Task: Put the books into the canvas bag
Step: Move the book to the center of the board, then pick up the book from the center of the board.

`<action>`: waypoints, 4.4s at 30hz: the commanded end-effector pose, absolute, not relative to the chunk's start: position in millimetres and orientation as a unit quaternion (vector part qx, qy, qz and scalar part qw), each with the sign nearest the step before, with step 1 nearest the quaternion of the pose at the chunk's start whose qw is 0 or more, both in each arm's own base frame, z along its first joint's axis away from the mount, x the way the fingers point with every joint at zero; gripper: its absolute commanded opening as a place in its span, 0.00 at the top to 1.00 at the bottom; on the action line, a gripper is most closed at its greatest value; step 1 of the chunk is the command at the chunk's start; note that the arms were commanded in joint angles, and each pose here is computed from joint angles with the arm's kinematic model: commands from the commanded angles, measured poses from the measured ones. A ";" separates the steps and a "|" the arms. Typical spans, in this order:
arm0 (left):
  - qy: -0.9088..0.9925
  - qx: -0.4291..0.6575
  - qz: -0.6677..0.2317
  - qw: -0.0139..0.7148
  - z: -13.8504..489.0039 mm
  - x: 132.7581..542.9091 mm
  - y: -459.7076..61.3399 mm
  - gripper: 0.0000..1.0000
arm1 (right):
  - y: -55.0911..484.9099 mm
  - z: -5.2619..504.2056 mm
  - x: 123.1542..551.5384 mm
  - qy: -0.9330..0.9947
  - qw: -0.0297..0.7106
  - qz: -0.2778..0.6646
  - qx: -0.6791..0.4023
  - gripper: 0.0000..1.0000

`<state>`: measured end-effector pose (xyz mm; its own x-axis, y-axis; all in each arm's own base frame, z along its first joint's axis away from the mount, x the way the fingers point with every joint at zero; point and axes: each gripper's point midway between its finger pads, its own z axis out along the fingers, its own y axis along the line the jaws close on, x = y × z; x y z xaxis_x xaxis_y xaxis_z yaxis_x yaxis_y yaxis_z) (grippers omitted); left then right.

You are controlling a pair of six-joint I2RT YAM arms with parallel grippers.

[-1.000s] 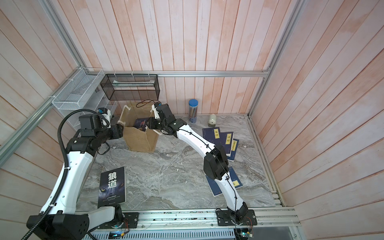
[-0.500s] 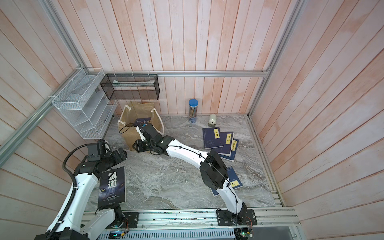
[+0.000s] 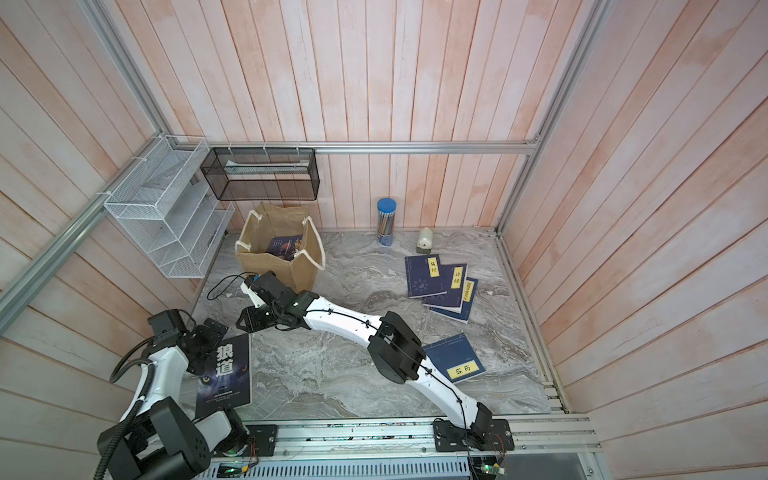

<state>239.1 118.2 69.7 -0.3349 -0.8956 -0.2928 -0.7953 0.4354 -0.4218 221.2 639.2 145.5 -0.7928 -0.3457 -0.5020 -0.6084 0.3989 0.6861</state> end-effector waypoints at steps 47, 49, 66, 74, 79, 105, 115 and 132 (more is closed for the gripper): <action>0.808 -0.510 -0.219 0.198 20.0 230.1 23.0 0.00 | 563.2 61.6 257.0 0.876 0.101 0.405 -0.243 0.66; 0.815 -0.498 -0.223 0.192 19.5 229.4 9.6 0.00 | 545.8 58.0 264.6 0.882 0.106 0.398 -0.229 0.66; 0.882 -0.359 -0.273 0.134 28.1 238.8 -133.4 0.00 | 427.6 48.3 305.0 0.914 0.146 0.347 -0.151 0.66; 0.898 -0.316 -0.276 0.130 28.8 242.7 -148.7 0.02 | 396.5 53.2 292.0 0.924 0.141 0.320 -0.154 0.60; 0.892 -0.314 -0.307 0.110 18.8 233.0 -159.1 0.11 | 374.9 48.8 277.1 0.931 0.136 0.303 -0.150 0.58; 0.885 -0.169 -0.387 0.195 55.0 286.5 -204.2 0.28 | 313.7 69.3 297.5 0.944 0.167 0.262 -0.111 0.61; 0.891 -0.140 -0.387 0.194 56.4 258.0 -182.1 0.26 | 286.4 52.5 269.4 0.948 0.131 0.282 -0.068 0.59; 0.869 -0.123 -0.462 0.129 39.7 217.8 -197.7 0.30 | 291.8 11.2 234.8 0.953 0.071 0.285 -0.073 0.71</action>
